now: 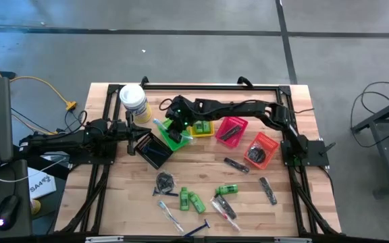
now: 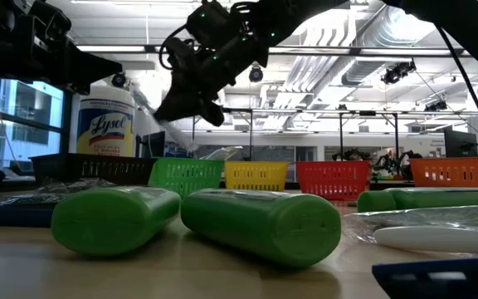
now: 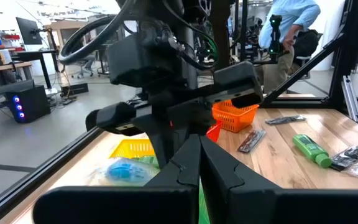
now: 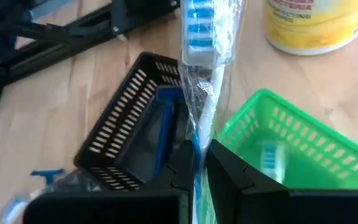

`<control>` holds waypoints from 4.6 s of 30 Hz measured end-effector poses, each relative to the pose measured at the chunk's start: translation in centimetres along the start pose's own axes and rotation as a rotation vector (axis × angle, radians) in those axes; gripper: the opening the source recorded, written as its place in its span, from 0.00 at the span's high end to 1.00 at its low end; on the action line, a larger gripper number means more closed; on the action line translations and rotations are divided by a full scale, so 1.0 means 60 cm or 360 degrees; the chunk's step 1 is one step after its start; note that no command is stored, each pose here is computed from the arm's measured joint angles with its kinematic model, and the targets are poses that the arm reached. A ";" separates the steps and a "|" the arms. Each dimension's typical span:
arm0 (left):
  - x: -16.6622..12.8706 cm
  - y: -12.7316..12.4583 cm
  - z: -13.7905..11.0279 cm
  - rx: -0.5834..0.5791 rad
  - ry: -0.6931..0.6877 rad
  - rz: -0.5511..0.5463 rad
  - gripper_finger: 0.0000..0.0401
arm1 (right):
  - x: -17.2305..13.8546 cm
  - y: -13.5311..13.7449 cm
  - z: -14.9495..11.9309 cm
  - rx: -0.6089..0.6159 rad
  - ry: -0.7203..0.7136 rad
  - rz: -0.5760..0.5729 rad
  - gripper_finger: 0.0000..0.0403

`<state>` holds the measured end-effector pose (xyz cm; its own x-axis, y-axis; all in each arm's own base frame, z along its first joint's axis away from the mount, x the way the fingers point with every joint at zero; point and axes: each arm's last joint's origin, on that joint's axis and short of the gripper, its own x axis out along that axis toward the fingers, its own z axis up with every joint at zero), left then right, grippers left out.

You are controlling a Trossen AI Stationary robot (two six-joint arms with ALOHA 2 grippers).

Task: Pick & Place Travel size toiletries
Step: Put the blue toothbrush into the green bin, then put the blue razor into the black bin

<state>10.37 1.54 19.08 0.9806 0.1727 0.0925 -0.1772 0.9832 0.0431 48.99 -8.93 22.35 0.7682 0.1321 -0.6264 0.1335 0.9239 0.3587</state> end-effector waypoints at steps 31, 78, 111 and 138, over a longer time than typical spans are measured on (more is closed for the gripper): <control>0.000 0.000 0.000 0.0000 0.0002 0.0000 1.00 | 0.065 -0.031 -0.032 -0.0207 -0.0019 -0.0249 0.94; 0.000 0.000 -0.003 0.0001 0.0033 -0.0001 1.00 | -0.457 0.213 -0.076 -0.0875 -0.0865 0.0216 0.98; 0.000 0.000 -0.005 0.0002 0.0045 0.0000 1.00 | -0.512 0.059 -0.483 -0.0603 -0.1185 0.0291 0.98; 0.000 0.000 -0.004 0.0002 0.0043 -0.0001 1.00 | -0.430 0.030 -0.530 -0.0578 -0.0954 0.0210 0.98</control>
<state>10.39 1.54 18.81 0.9826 0.1737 0.0653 -0.1768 0.9833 0.0441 9.48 0.76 17.16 0.9895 0.1275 -0.0678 -0.1214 0.9888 0.0867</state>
